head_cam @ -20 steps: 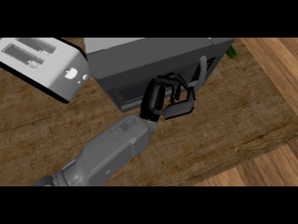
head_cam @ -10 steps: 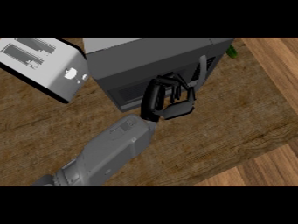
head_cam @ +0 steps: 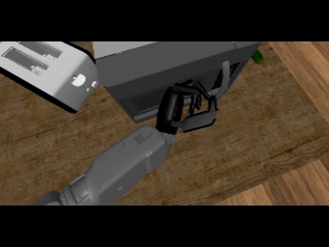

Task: Pick up the milk, place it into the microwave and close the microwave

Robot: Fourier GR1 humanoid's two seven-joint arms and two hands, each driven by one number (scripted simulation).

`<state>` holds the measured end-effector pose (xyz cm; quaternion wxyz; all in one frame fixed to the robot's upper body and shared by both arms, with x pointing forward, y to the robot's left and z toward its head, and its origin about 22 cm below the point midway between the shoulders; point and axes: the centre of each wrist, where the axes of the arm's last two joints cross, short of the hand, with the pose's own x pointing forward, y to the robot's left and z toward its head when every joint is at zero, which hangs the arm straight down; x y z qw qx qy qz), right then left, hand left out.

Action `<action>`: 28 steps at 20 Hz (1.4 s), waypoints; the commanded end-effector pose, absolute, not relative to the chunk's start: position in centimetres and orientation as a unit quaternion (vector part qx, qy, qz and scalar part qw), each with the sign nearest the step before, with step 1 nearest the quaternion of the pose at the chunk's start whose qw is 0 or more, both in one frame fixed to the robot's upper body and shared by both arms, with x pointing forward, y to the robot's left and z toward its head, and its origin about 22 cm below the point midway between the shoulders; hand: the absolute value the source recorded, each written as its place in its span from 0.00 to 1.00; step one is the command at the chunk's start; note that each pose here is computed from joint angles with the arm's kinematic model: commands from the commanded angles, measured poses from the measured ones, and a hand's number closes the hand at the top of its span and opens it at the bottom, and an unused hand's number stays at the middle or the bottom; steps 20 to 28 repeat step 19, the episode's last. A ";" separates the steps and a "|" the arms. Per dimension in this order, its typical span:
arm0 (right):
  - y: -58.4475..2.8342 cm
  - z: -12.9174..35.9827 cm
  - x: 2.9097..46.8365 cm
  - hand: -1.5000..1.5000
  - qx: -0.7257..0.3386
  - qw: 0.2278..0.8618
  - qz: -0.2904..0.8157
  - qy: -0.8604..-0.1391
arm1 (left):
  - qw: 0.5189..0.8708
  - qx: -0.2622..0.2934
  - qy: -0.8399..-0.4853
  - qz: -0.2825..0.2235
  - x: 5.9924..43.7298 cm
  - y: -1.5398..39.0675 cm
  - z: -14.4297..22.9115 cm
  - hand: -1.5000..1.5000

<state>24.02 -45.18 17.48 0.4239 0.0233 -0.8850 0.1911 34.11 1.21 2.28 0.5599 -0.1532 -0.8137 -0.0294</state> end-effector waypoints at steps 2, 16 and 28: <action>-46.0 17.6 24.4 0.00 0.034 0.424 0.181 -0.887 | 0.557 -0.140 -0.818 -0.024 36.3 1.2 4.2 1.00; -47.8 19.2 25.2 0.00 0.042 0.417 0.167 -0.893 | 0.562 -0.146 -0.814 -0.021 36.1 1.1 3.8 1.00; -48.1 19.4 25.3 0.00 0.040 0.419 0.169 -0.891 | 0.556 -0.149 -0.818 -0.026 36.2 0.8 4.2 1.00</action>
